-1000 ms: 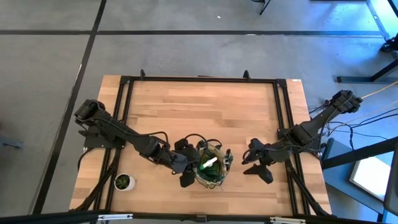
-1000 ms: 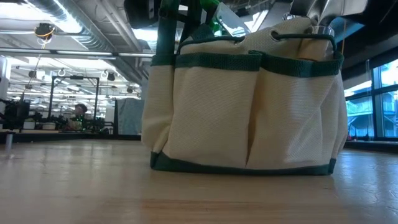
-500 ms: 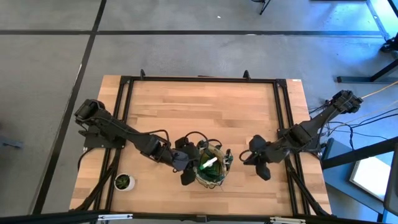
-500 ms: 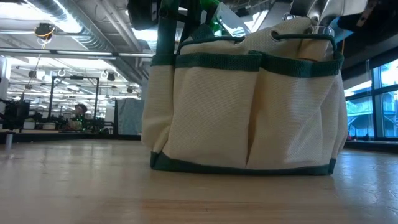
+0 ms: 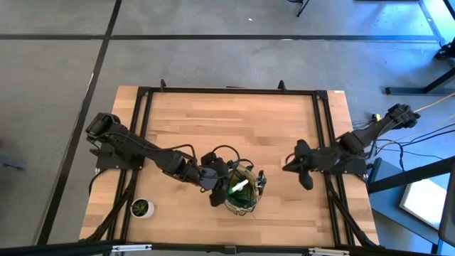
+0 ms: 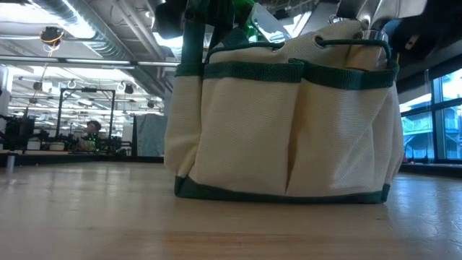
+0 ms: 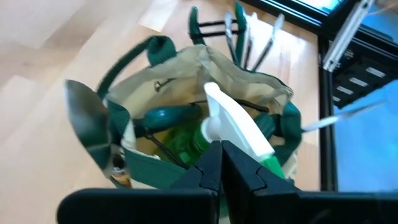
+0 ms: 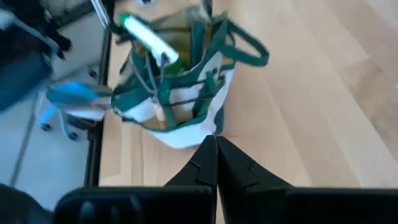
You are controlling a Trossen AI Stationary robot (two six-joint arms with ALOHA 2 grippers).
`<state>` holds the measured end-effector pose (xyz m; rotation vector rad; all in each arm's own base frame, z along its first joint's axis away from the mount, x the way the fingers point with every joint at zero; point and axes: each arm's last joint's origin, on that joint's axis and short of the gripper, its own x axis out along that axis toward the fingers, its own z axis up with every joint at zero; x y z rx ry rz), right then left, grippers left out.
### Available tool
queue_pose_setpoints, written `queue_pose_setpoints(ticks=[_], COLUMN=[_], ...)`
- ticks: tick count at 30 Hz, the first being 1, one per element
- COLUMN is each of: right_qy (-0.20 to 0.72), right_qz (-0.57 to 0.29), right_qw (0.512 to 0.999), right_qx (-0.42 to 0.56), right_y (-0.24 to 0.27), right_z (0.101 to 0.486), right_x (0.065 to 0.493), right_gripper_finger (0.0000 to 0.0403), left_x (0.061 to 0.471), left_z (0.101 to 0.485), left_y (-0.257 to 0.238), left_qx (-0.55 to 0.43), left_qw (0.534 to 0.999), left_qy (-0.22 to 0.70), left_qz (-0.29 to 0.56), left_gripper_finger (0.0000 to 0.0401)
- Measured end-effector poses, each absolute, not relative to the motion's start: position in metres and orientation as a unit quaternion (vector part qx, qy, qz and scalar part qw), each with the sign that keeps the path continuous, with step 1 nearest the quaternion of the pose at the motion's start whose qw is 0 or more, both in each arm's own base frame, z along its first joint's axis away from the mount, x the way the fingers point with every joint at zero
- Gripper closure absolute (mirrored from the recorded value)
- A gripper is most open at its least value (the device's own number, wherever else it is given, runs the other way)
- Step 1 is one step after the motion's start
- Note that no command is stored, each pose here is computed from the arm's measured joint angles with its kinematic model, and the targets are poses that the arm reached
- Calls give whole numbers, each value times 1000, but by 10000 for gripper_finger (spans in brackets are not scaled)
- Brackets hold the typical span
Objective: Pick & Place Garden tools in Gardening bag
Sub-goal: Return to Home Position
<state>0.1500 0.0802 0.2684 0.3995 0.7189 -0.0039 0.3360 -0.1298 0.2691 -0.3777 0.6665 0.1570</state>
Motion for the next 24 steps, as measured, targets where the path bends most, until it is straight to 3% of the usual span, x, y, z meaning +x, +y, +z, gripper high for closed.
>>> queue_pose_setpoints(ticks=[6,24], right_qy=[288,222], right_qz=[6,29], right_qw=[937,956], right_qx=[199,188], right_y=[59,24], right_z=[253,200], right_x=[130,110], right_gripper_finger=[402,403], left_x=[340,365], left_z=[271,291], left_y=[-121,-80], left_qx=[-184,-268], left_qw=[928,937], left_qy=[305,180], left_qz=[108,133], left_gripper_finger=[400,400])
